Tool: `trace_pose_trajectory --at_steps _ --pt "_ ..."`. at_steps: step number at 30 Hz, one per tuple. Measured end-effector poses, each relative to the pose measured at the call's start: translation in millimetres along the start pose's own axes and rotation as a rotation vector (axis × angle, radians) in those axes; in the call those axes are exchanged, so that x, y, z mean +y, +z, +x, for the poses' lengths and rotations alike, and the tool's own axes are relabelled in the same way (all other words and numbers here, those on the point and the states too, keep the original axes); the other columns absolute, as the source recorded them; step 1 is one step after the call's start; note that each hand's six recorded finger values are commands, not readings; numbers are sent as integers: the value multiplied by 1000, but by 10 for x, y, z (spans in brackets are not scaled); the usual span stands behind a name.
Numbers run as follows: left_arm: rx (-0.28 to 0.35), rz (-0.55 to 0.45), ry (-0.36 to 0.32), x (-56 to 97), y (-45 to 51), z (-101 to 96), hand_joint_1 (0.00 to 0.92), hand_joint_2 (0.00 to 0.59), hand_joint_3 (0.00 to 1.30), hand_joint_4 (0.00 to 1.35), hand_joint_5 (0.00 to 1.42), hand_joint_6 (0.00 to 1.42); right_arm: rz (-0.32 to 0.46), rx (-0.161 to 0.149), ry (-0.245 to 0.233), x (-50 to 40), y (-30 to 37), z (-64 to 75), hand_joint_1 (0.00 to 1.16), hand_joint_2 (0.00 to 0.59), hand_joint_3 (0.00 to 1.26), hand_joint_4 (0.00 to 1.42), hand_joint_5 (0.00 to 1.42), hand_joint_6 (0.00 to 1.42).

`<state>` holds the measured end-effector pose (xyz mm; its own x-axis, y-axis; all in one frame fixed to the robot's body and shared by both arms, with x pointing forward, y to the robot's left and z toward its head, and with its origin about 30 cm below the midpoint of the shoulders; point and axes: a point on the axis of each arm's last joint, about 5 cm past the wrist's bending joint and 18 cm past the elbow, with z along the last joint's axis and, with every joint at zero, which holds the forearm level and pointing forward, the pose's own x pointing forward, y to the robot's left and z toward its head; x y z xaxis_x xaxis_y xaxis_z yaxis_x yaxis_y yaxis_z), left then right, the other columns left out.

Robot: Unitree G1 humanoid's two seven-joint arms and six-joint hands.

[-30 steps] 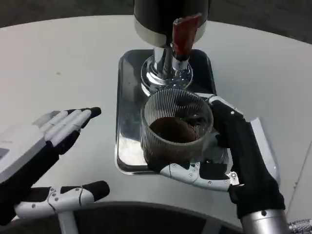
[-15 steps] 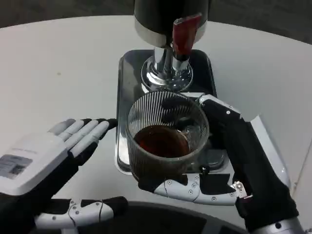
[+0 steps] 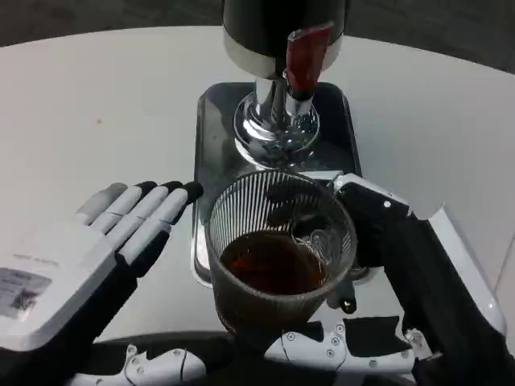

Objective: Grasp the cup under the faucet to collect the drink, then remove the cup.

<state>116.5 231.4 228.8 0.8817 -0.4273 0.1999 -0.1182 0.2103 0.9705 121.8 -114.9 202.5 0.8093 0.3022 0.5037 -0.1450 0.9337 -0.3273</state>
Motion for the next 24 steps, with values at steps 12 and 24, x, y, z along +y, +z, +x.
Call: trace_pose_trajectory --at_steps 12,24 --pt "5 17 -20 33 13 22 0 90 0 0 0 0 -9 -5 35 -54 32 -48 1121 140 639 841 937 1327" --pt "-34 30 -75 32 34 75 0 89 0 0 0 0 -10 -30 35 -89 67 -42 1121 140 639 841 937 1327"
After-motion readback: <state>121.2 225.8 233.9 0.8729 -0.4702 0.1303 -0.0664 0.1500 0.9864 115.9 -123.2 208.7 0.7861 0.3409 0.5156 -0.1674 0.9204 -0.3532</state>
